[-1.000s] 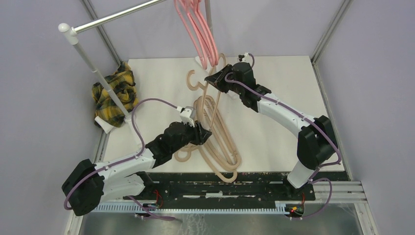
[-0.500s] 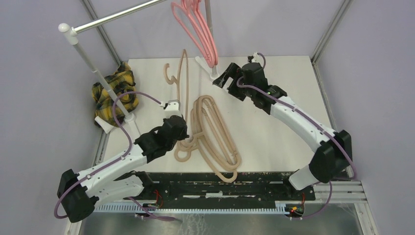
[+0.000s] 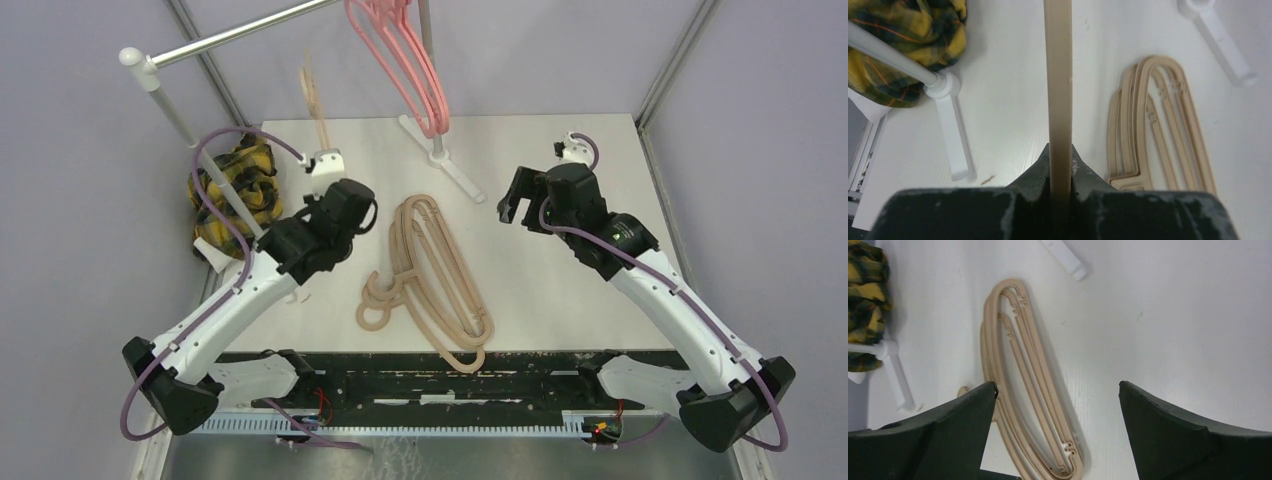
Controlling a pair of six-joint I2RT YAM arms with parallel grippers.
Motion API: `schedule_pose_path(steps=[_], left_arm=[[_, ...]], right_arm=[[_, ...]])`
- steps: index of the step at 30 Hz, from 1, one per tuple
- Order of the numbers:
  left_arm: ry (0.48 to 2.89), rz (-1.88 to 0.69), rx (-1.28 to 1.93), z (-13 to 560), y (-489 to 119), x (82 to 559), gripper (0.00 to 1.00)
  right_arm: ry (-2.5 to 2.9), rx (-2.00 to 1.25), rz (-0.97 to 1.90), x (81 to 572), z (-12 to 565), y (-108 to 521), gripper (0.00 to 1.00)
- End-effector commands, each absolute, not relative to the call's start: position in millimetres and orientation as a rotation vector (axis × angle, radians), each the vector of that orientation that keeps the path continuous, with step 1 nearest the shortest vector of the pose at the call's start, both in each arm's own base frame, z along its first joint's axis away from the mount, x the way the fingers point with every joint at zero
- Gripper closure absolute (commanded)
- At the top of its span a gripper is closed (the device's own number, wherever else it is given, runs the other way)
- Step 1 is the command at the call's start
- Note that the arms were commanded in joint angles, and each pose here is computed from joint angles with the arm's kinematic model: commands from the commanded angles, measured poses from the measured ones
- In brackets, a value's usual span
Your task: Organize the hangers
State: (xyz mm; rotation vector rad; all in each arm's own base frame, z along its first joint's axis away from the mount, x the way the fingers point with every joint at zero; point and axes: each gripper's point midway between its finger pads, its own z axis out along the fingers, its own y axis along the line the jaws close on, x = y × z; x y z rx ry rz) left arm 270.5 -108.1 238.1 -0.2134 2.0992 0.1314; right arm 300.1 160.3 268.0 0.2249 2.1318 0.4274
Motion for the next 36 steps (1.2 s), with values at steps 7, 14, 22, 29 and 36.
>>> schedule_pose_path(steps=[7,14,22,29,36], left_arm=[[1.883,0.165,-0.243,365,-93,329,0.97],[1.948,0.122,-0.226,362,-95,366,0.97],[2.040,0.061,-0.228,346,-95,402,0.97],[2.106,-0.010,-0.152,327,-118,414,0.97],[2.169,-0.038,-0.008,311,-147,415,0.97]], right_arm=[[2.184,0.163,0.253,277,239,127,0.00],[2.234,0.111,0.299,279,229,142,0.00],[2.254,0.082,0.303,272,224,141,0.01],[2.280,0.077,0.283,268,208,138,0.01],[2.308,0.071,0.306,273,198,147,0.01]])
